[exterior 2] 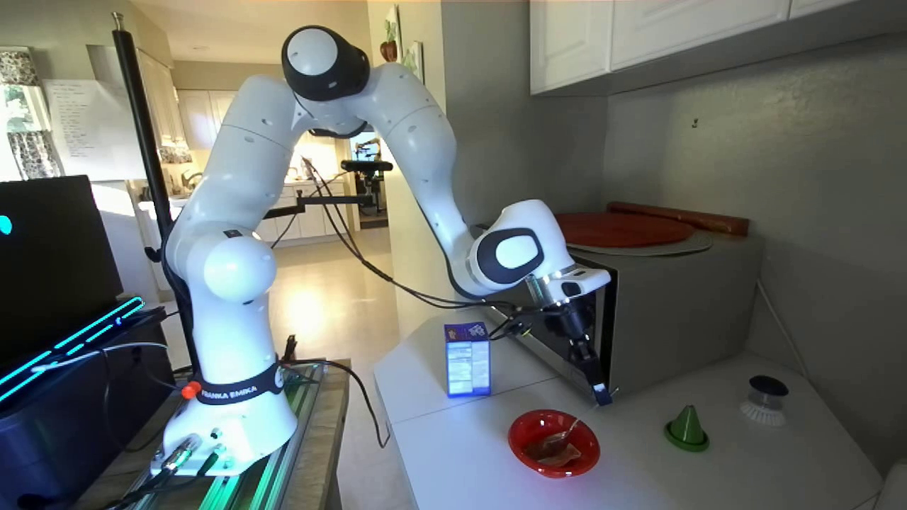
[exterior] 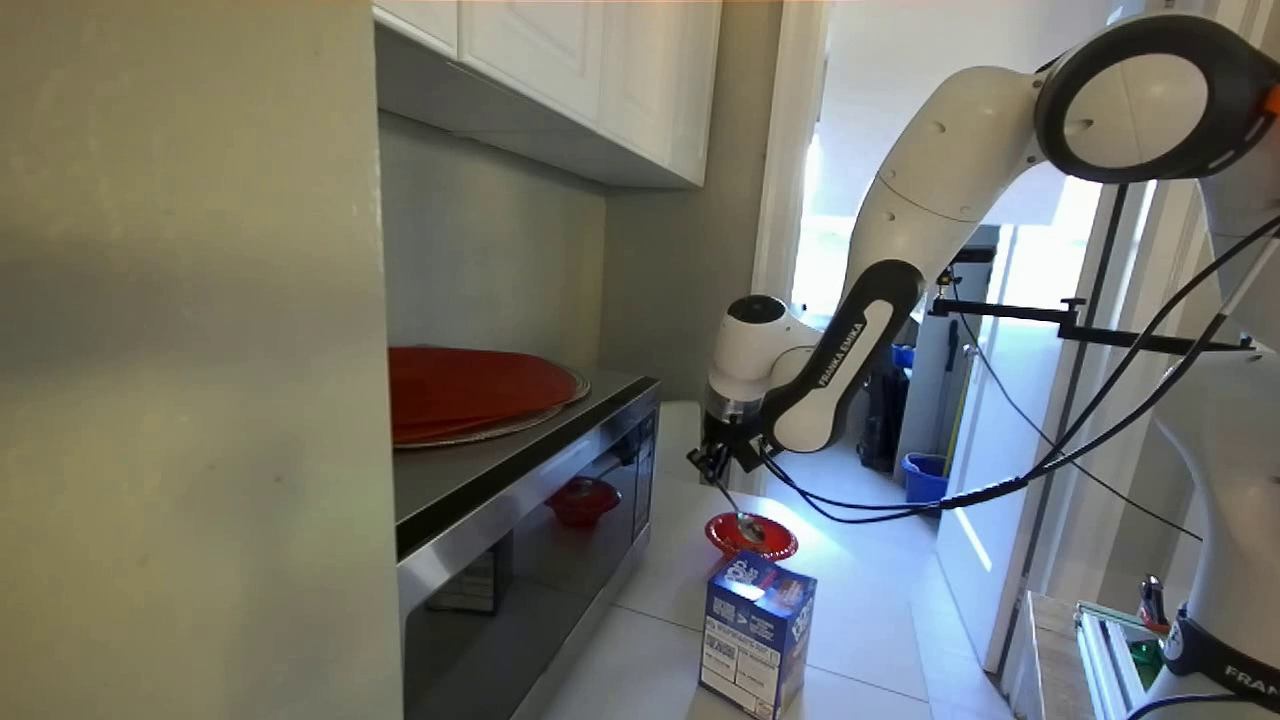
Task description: Use the silver spoon to stir the contents in the red bowl.
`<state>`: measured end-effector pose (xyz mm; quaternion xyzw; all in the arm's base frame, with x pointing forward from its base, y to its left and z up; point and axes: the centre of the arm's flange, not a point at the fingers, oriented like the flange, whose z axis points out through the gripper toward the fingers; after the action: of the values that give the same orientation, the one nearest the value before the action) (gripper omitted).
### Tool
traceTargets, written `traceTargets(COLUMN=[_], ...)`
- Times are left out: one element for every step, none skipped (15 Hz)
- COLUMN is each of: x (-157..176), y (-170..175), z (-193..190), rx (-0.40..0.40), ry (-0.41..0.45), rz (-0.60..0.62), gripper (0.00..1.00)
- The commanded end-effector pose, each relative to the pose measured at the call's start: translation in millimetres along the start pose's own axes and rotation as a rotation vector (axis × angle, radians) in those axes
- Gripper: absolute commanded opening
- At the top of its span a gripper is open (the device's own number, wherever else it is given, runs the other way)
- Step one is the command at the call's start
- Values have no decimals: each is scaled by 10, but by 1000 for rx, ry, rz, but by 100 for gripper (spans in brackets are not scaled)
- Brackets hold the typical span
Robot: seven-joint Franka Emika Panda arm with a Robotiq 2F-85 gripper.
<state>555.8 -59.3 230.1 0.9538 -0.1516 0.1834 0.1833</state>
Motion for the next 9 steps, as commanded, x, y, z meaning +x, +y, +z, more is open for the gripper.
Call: traceTargets(x=[131, 146, 153, 161, 167, 172, 175, 172, 153], y=[-34, -27, -3, 25, 71, 107, 156, 198, 241], z=[122, 153, 172, 193, 222, 248, 271, 289, 284], rx=[10, 7, 1, -5, -18, -27, -41, -50, -55], ry=[4, 3, 4, 3, 3, 1, 1, -2, -9], rz=[47, 61, 75, 85, 98, 108, 119, 126, 129], gripper=[4, 4, 4, 4, 4, 4, 4, 4, 4])
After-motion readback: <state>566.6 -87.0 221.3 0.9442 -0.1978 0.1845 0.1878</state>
